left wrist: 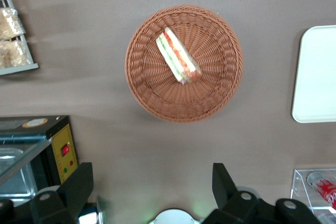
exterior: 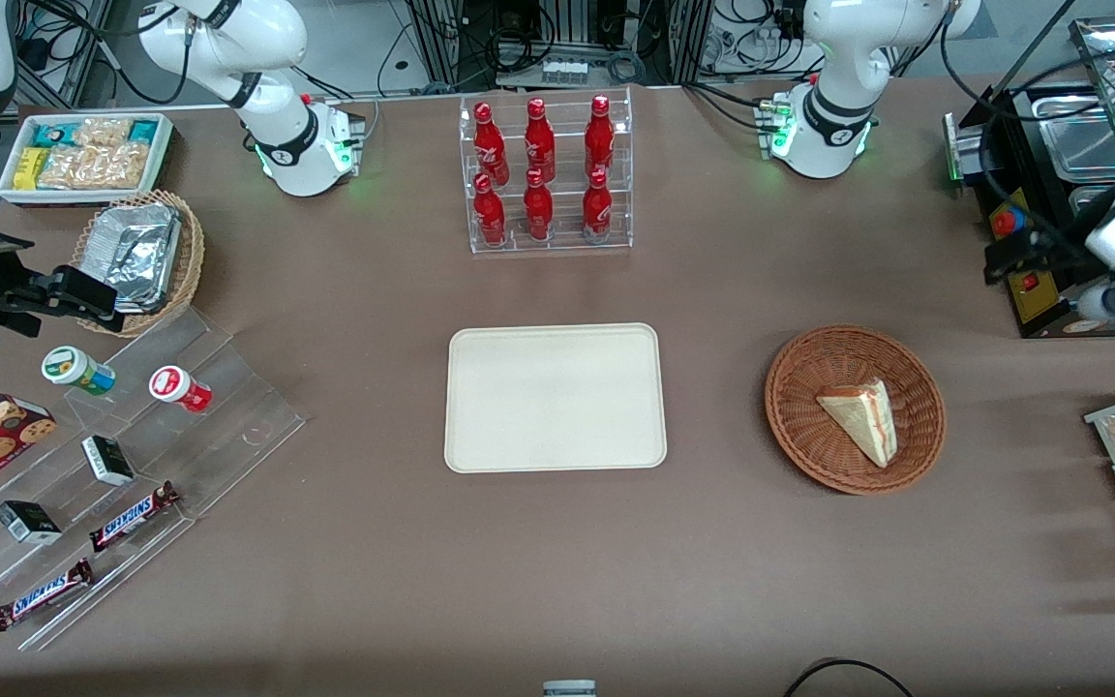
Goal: Place sandwich from basket to tray
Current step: 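Move the left gripper over the wrapped sandwich in the wicker basket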
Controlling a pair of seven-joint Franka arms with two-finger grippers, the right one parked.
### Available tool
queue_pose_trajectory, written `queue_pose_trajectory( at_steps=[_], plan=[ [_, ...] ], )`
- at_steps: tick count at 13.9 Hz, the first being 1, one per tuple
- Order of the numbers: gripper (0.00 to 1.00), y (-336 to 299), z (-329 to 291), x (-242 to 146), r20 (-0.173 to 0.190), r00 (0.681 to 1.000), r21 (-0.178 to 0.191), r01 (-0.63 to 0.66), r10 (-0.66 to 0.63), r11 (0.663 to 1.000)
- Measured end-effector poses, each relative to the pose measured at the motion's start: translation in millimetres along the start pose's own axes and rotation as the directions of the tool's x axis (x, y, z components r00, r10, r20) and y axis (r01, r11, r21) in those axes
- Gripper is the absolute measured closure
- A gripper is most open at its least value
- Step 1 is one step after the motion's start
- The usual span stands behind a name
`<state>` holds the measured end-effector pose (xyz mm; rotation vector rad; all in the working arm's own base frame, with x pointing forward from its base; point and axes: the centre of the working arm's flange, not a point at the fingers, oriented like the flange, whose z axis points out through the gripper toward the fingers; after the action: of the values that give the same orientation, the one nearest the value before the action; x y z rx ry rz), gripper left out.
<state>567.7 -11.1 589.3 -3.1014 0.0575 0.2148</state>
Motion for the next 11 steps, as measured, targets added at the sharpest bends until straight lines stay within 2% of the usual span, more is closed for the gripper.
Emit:
queue_pose_trajectory(
  at_steps=[6,11],
  plan=[
    [0.0,-9.7,85.7,65.3,0.027,0.999,-0.004,0.026,-0.026,1.0],
    [0.0,-11.7,134.9,96.2,0.028,0.983,-0.001,0.183,-0.183,0.983]
  ],
)
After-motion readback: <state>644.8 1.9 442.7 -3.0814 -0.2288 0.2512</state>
